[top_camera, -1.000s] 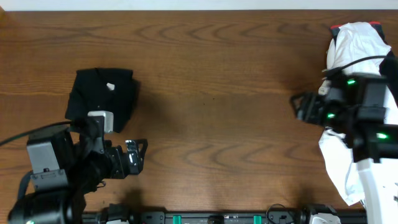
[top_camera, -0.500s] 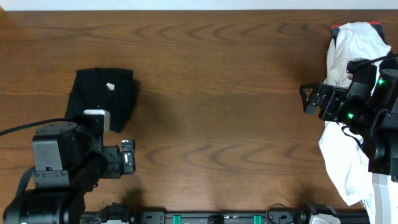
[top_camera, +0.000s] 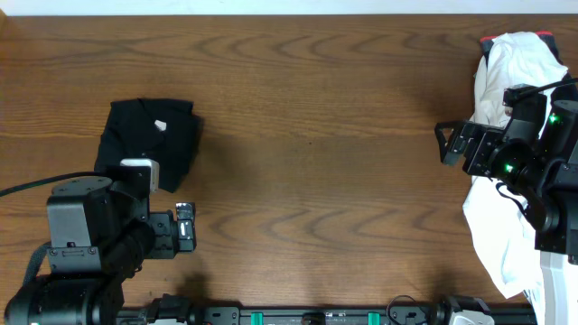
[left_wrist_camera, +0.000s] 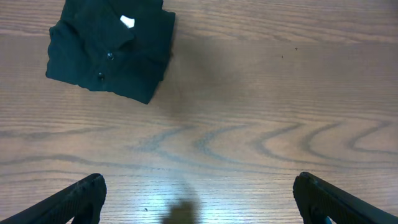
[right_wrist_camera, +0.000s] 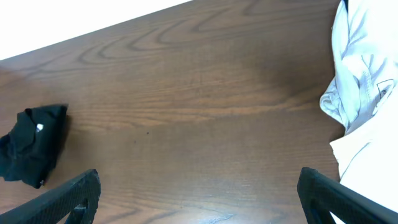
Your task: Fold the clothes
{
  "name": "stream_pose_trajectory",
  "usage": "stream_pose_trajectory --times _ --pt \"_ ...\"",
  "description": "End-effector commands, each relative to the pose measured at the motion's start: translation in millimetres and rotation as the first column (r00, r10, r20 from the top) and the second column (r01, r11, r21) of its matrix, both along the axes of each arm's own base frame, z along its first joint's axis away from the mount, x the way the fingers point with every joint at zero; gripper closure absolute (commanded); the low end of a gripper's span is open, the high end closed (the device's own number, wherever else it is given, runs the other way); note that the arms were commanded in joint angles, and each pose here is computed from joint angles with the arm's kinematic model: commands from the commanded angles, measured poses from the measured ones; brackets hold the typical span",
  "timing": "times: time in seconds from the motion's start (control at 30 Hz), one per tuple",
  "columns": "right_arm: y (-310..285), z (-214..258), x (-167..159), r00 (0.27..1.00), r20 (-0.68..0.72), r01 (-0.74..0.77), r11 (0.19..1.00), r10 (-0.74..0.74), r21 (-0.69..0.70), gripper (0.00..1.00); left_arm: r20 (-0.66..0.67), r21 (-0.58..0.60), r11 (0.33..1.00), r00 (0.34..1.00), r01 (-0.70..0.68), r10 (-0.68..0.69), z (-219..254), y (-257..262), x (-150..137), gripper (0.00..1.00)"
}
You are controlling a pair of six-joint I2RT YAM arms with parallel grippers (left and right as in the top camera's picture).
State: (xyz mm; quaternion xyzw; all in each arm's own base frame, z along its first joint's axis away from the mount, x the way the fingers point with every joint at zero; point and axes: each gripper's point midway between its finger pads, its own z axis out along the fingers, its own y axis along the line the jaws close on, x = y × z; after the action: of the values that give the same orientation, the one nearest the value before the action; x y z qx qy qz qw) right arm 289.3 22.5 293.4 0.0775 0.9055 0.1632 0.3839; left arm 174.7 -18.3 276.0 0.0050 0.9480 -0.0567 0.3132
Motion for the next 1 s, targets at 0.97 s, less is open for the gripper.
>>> stream_pose_trajectory --times 0.97 --pt "-5.5 -184.1 -87.8 0.962 0.27 0.08 0.991 -0.048 -0.11 0.01 0.003 0.008 1.0 1.0 -0.012 0.012 1.6 1.9 -0.2 0.02"
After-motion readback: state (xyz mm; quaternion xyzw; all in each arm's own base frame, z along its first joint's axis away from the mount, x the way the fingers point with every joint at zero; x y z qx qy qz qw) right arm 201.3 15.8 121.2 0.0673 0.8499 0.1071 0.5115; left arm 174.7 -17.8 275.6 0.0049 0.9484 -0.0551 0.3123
